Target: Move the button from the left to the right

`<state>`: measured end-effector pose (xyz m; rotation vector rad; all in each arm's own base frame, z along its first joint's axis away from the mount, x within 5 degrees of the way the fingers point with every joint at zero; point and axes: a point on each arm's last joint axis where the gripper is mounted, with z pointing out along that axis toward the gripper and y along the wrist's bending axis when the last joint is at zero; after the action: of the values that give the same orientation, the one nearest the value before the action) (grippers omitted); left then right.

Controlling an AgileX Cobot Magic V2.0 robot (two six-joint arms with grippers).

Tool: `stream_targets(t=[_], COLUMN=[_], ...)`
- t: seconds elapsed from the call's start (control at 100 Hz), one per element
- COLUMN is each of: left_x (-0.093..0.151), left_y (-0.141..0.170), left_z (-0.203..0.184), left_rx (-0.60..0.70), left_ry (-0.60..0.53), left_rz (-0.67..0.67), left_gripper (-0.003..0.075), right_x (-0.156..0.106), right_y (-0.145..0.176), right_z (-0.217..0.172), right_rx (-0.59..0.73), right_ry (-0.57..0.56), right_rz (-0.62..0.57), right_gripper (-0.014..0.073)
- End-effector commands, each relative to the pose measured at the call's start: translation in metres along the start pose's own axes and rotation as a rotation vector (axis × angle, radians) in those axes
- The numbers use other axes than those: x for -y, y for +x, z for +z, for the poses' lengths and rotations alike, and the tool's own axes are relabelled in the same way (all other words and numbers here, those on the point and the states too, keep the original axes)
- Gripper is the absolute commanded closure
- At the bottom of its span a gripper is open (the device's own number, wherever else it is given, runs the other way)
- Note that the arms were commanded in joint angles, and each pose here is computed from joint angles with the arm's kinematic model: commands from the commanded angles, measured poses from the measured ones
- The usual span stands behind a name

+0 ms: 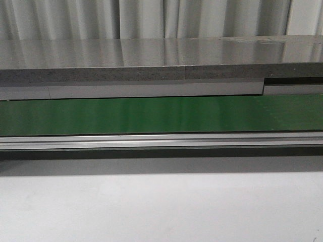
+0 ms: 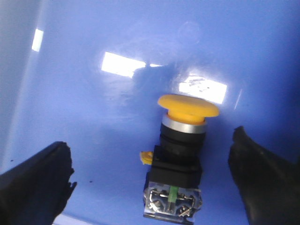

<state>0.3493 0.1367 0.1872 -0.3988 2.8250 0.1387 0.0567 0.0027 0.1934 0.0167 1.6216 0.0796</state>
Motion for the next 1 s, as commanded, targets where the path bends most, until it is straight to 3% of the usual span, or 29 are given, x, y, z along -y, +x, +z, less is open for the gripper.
stream_targets(t=[0.0,0.38,0.52,0.67,0.8,0.84,0.99], left_x=[-0.002,0.0,0.0,0.0,0.0,-0.001,0.0], left_y=[-0.01,-0.007,-0.008,-0.008,-0.014,-0.017,-0.03], left_z=[-0.016,0.015,0.018,0.018,0.01,0.005,-0.024], left_rx=[0.07,0.004,0.005,0.005,0.005,0.005,0.06], left_ry=[0.001,0.011,0.012,0.012,0.018,0.017,0.039], left_rz=[-0.009,-0.013,-0.013,-0.013,-0.021,-0.021,-0.041], left_gripper=[0.0069,0.01,0.0234,0.0514,0.0702,0.0741,0.0739], right_x=[0.0,0.0,0.0,0.0,0.0,0.0,0.0], right_y=[-0.015,-0.015,-0.015,-0.015,-0.015,-0.015,-0.015], right_z=[-0.003,-0.003,-0.003,-0.003,-0.003,-0.003,-0.003], right_rx=[0.116,0.116,0.116,0.116,0.116,0.116,0.116], right_ry=[0.002,0.002,0.002,0.002,0.002,0.002,0.002], right_rz=[-0.013,-0.013,-0.013,-0.013,-0.013,-0.013,-0.013], right_gripper=[0.0661,0.0661,0.0661,0.0661,0.0661,0.0661,0.0661])
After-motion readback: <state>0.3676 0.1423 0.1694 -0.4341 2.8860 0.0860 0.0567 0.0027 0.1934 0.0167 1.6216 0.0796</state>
